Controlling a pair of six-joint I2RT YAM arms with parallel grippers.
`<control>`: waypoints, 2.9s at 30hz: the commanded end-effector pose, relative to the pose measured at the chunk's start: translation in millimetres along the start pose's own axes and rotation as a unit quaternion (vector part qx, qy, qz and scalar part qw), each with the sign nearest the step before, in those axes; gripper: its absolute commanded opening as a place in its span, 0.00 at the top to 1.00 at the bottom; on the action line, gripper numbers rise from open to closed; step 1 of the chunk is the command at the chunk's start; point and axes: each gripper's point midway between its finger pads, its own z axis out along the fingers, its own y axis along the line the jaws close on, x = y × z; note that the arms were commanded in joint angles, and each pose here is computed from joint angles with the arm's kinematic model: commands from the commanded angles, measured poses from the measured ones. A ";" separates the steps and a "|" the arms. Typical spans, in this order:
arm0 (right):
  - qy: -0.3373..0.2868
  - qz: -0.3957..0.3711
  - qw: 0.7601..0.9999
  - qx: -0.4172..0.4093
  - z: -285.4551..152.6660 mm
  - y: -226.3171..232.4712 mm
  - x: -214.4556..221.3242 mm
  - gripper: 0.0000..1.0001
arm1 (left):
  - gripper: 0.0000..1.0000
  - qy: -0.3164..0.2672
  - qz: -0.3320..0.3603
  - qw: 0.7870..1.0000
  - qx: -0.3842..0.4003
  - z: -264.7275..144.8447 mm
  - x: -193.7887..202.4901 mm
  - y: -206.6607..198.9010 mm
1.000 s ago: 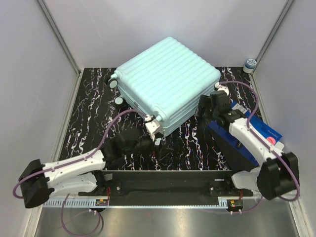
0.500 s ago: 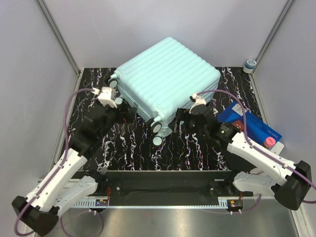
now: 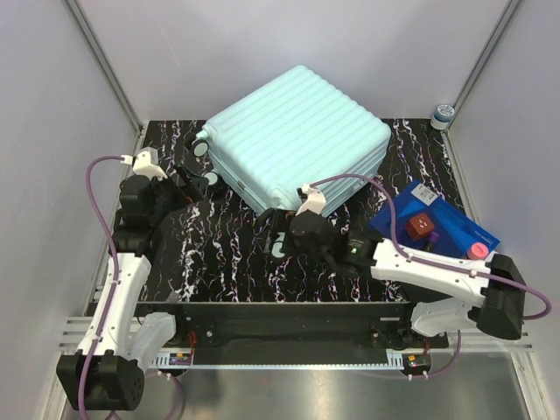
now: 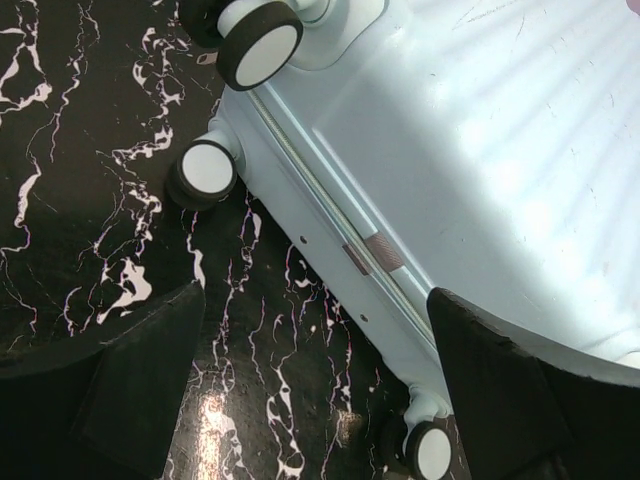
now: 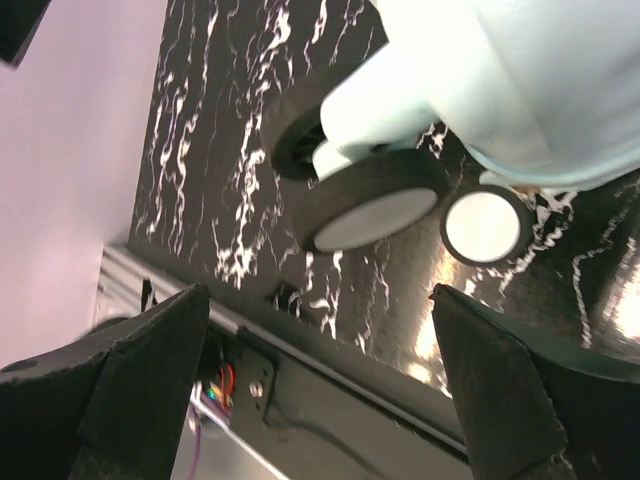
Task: Pack the luggage
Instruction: Zip the luggage at the center of the board.
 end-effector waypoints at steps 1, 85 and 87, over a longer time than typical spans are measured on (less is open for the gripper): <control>-0.096 0.073 0.993 0.007 15.4 25.2 -30.5 0.01 | 0.01 -0.014 0.001 1.000 0.027 -1.1 -9.6 -11.4; -0.285 -0.037 0.930 0.229 -93.7 -150.6 -63.3 1.00 | 0.04 0.041 0.160 0.986 0.038 45.1 28.8 -50.9; -0.282 -0.038 0.931 0.229 -92.4 -150.2 -62.3 1.00 | 0.05 0.042 0.161 0.985 0.037 47.2 29.4 -50.9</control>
